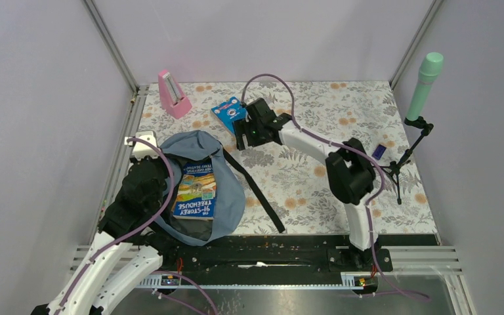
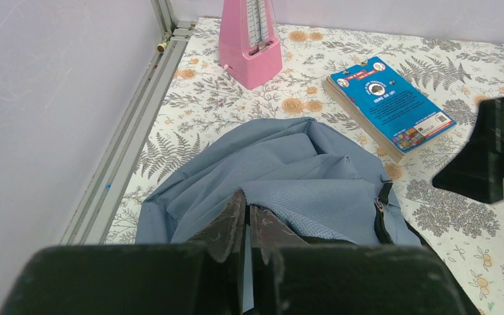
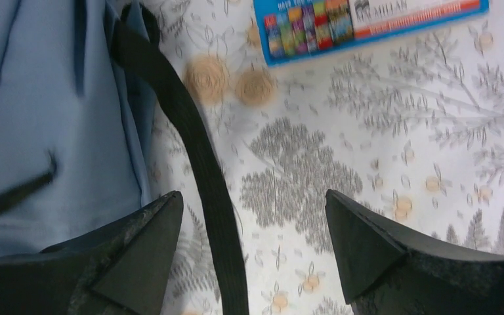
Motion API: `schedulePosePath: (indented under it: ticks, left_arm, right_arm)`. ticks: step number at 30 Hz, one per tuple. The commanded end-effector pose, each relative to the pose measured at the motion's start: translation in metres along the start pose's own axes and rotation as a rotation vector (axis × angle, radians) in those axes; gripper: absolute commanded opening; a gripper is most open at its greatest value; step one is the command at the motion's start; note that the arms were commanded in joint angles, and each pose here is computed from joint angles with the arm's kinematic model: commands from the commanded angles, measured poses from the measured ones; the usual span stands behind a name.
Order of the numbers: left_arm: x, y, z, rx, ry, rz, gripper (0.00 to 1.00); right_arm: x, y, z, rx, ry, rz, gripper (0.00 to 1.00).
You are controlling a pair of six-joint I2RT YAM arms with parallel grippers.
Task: Pack the student bag
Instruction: Move the book to the center of the board.
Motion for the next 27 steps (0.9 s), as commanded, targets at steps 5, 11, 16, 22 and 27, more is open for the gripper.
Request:
schedulePosePath:
  ticks: [5,11,16,22,27]
  left_arm:
    - [0.036,-0.002,0.001,0.000,-0.125,0.128,0.00]
    - [0.037,-0.003,0.001,-0.012,-0.124,0.135,0.00]
    - [0.037,-0.001,0.002,-0.009,-0.131,0.142,0.00]
    - [0.038,-0.003,0.002,-0.022,-0.131,0.151,0.00]
    - [0.038,-0.003,0.003,-0.031,-0.133,0.165,0.00]
  right_arm:
    - [0.015,0.002,-0.028,-0.093,0.128,0.235,0.87]
    - [0.030,0.004,-0.053,-0.131,0.175,0.319,0.87]
    - [0.034,0.002,-0.072,-0.179,0.150,0.441,0.89]
    - [0.042,-0.009,-0.082,-0.255,0.127,0.506,0.92]
    - [0.041,-0.004,-0.085,-0.227,0.135,0.560,0.93]
Point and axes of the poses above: each gripper's point midway between its finger pads, its own z axis back along the fingers, its own y axis along the line the jaws close on, x = y × z, the point moved 4 cm from there along z, back along the fingers, and after that the axes turned 5 degrees about z, right-handed, at the moved point
